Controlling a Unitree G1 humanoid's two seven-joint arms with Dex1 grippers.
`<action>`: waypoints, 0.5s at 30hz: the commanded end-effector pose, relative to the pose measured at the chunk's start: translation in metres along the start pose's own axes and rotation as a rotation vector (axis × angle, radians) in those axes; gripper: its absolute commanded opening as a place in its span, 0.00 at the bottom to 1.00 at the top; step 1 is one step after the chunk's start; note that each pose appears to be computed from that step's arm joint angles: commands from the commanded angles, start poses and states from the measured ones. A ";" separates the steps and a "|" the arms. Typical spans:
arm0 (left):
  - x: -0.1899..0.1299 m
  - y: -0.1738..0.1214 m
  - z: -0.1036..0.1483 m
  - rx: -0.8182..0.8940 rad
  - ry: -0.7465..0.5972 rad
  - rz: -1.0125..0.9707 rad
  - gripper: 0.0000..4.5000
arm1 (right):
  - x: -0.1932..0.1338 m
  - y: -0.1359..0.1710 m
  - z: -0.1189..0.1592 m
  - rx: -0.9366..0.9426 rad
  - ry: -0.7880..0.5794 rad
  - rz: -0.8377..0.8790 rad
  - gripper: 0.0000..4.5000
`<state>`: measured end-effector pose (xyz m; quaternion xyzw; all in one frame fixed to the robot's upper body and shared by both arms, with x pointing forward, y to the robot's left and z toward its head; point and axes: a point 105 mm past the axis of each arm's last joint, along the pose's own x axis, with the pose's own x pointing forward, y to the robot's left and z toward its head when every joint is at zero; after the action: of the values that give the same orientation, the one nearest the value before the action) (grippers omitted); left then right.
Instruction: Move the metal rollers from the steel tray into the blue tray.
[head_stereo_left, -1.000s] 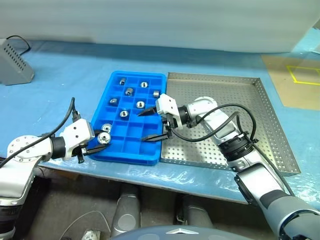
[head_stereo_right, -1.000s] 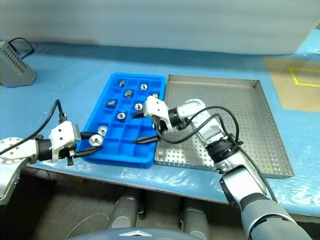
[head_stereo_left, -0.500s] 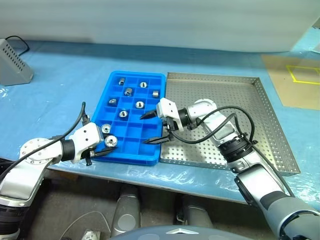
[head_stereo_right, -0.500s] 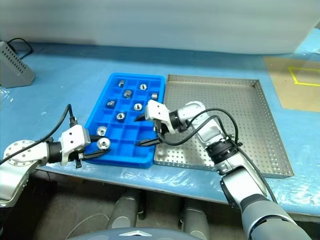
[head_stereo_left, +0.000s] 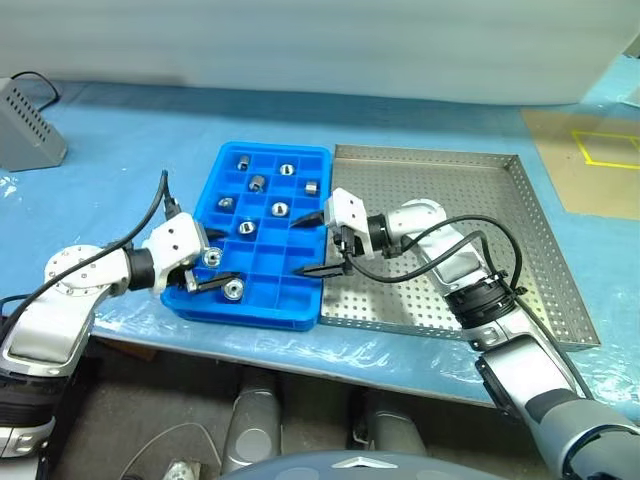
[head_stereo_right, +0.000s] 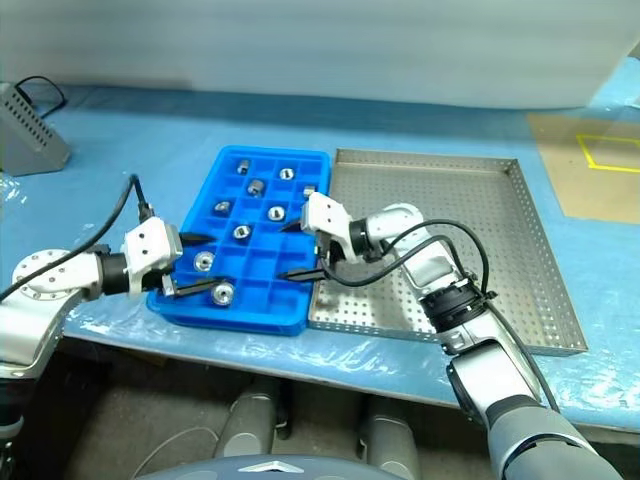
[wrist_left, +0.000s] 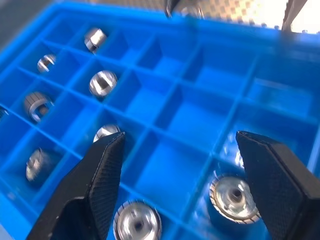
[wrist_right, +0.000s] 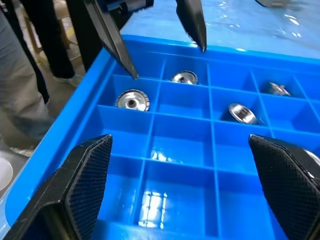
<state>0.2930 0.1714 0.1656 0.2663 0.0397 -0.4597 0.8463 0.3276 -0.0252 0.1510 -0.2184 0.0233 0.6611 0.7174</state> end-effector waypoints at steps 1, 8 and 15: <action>0.004 0.008 0.036 0.016 -0.128 0.038 0.83 | -0.022 -0.026 0.001 0.019 -0.019 -0.155 1.00; 0.027 -0.028 0.031 -0.059 -0.146 -0.144 0.83 | -0.038 -0.040 -0.024 0.082 0.023 -0.280 1.00; 0.036 -0.029 0.032 -0.197 -0.198 -0.181 0.83 | -0.028 -0.034 -0.039 0.155 0.017 -0.277 1.00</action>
<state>0.2842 0.1159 0.1562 0.1324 0.0472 -0.5512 0.8225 0.3712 -0.0708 0.1303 -0.1696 0.0659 0.5413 0.8209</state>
